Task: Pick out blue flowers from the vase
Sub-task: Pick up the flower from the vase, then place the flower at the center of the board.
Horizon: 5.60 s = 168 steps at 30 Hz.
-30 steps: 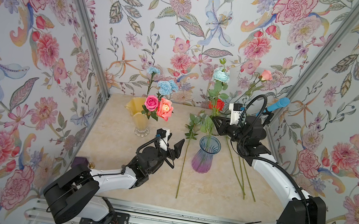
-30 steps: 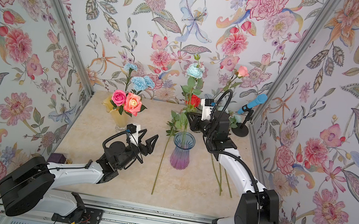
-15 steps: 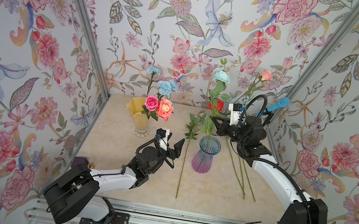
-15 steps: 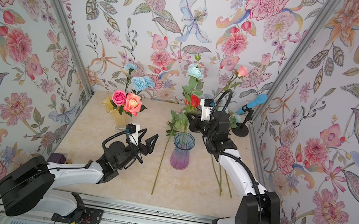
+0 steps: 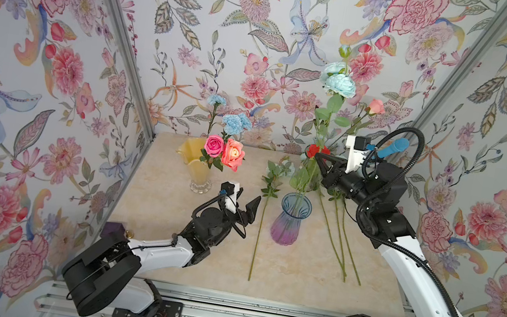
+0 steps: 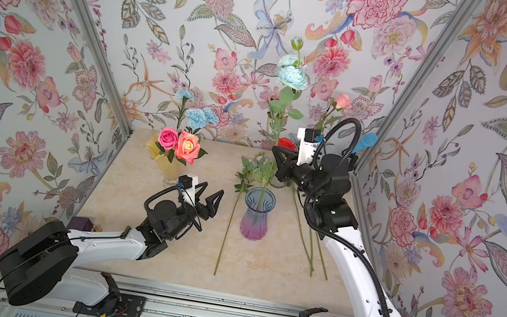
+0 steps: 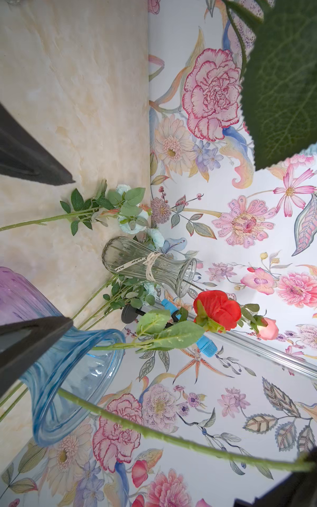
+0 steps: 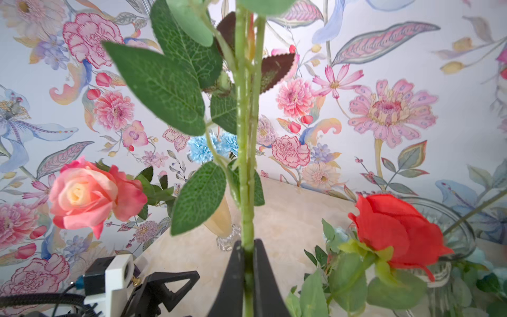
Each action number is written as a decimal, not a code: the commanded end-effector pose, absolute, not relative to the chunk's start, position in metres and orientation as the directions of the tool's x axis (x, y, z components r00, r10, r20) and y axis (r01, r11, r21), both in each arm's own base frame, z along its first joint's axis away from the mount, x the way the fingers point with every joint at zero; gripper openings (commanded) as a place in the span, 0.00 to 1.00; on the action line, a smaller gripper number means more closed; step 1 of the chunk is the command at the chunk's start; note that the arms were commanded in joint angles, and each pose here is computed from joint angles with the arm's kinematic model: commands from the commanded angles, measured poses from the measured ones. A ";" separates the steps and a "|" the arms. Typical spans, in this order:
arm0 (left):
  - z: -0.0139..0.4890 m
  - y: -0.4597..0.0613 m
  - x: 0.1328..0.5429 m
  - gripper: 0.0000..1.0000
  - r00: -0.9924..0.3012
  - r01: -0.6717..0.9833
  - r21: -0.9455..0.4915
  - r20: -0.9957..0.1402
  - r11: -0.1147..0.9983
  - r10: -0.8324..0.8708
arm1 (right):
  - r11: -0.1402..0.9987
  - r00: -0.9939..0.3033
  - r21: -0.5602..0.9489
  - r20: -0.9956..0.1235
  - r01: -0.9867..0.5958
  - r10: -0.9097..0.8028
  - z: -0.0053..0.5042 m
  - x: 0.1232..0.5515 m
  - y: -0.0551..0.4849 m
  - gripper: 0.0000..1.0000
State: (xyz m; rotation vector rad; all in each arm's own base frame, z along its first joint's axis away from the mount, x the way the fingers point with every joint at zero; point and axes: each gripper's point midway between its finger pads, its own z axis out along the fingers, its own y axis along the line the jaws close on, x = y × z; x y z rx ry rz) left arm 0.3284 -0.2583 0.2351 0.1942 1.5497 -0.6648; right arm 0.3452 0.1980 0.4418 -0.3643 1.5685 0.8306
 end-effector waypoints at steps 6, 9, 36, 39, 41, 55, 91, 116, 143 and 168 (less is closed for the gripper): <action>0.242 -0.259 0.329 0.80 -0.079 0.525 -0.259 -0.963 0.811 -0.256 | 0.699 -0.048 0.235 -0.960 -0.675 0.276 0.520 0.314 0.185 0.03; 0.243 -0.259 0.328 0.80 -0.077 0.526 -0.256 -0.964 0.811 -0.254 | 0.697 -0.013 0.224 -0.956 -0.681 0.294 0.543 0.306 0.181 0.03; 0.439 -0.315 0.276 0.79 0.005 0.878 -0.075 -0.986 0.473 -0.167 | 0.348 -0.259 0.328 -0.938 -0.878 0.231 0.478 0.294 0.254 0.03; 0.435 -0.327 0.283 0.77 -0.011 0.891 -0.074 -0.990 0.447 -0.142 | 0.320 -0.252 0.312 -0.944 -0.895 0.214 0.478 0.287 0.256 0.03; 0.431 -0.334 0.284 0.74 -0.024 0.902 -0.078 -0.991 0.424 -0.131 | 0.308 -0.248 0.303 -0.947 -0.902 0.207 0.478 0.283 0.257 0.03; 0.456 -0.350 0.268 0.55 -0.052 0.959 -0.112 -0.972 0.259 -0.228 | 0.246 -0.254 0.291 -0.952 -0.925 0.172 0.472 0.277 0.265 0.03; 0.372 -0.335 0.331 0.00 -0.285 0.772 -0.238 -0.959 0.590 -0.015 | 0.597 -0.177 0.258 -0.965 -0.760 0.192 0.455 0.306 0.196 0.92; 0.180 -0.303 0.425 0.00 -0.650 0.381 -0.298 -0.759 0.875 0.025 | 0.737 -0.195 0.352 -0.936 -0.577 0.294 0.431 0.324 0.105 0.96; 0.051 -0.264 0.459 0.00 -0.822 0.194 -0.224 -0.568 0.955 0.034 | 0.745 -0.197 0.389 -0.920 -0.541 0.337 0.424 0.322 0.076 0.98; 0.025 -0.271 0.462 0.32 -0.854 0.177 -0.291 -0.520 0.940 0.000 | 0.741 -0.207 0.408 -0.912 -0.533 0.353 0.419 0.324 0.069 0.98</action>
